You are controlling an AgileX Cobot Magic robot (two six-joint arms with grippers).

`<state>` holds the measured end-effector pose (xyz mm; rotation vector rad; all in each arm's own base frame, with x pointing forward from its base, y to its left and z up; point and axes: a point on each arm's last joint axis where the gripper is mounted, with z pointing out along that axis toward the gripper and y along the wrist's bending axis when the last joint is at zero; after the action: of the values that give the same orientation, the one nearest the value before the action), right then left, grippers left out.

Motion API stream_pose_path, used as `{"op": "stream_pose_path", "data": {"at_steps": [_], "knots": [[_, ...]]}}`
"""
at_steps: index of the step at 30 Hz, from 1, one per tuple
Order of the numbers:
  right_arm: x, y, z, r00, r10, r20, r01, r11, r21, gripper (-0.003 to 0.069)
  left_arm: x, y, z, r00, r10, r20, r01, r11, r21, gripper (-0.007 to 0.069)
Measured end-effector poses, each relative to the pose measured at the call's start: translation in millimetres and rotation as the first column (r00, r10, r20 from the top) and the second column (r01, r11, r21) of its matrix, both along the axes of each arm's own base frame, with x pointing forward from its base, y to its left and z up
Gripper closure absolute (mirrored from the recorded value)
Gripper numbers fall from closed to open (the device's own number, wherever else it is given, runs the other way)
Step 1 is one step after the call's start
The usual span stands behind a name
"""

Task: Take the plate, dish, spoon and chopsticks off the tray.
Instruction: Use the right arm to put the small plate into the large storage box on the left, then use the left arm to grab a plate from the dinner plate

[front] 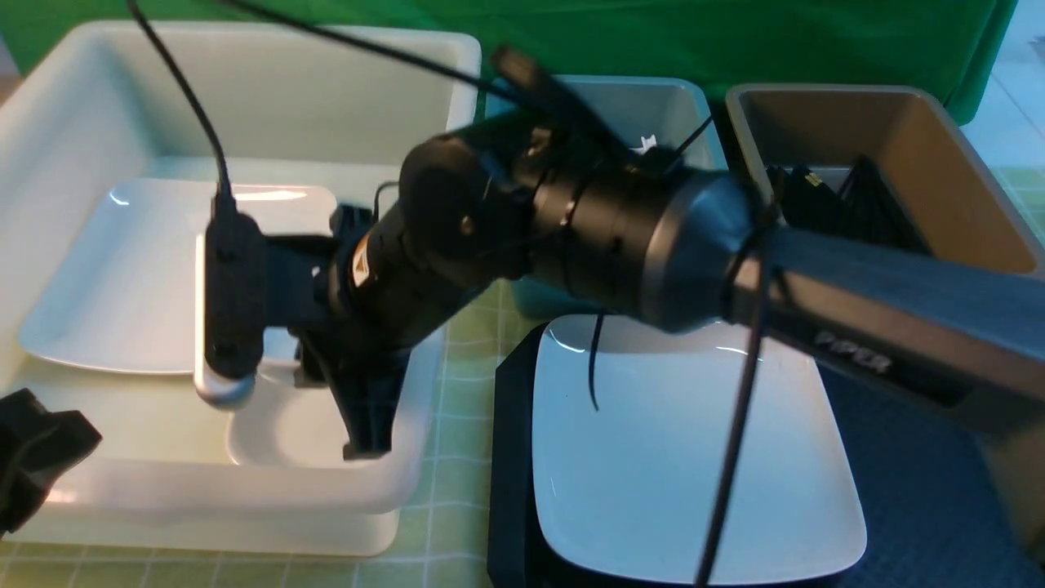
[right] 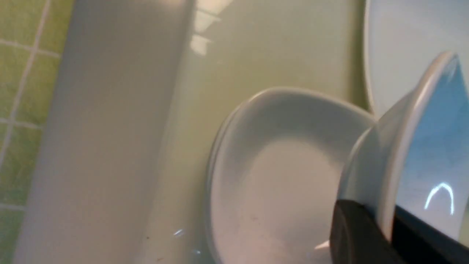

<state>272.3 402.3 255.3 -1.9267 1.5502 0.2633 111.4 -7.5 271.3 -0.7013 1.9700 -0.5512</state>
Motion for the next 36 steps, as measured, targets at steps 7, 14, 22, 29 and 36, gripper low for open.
{"op": "stream_pose_path", "data": {"at_steps": [7,14,22,29,36], "knots": [[1.3,2.3,-3.9,1.0,0.0,-0.006,0.0,1.0,-0.002,0.0613,0.0,0.0,0.1,1.0,0.007,0.0,-0.007,1.0,-0.014,0.0484],[1.3,2.3,-3.7,1.0,0.0,-0.006,0.0,1.0,-0.002,0.0441,0.0,0.0,0.1,1.0,0.011,-0.001,-0.011,1.0,-0.021,0.0476],[-5.5,-7.5,25.7,1.0,0.012,0.023,-0.013,1.0,0.016,0.0341,0.4,0.2,0.8,1.0,0.018,0.007,-0.018,0.999,-0.03,0.0468],[-30.8,-53.6,103.1,0.996,-0.09,0.024,0.09,0.996,0.006,0.0435,1.3,0.0,2.5,0.999,0.023,0.026,-0.022,0.999,-0.045,0.0466],[-51.4,-140.8,179.1,0.863,-0.493,0.111,0.496,0.869,0.01,0.0651,0.9,-5.1,24.3,0.995,-0.076,0.07,0.074,0.997,0.03,0.0466]]}}
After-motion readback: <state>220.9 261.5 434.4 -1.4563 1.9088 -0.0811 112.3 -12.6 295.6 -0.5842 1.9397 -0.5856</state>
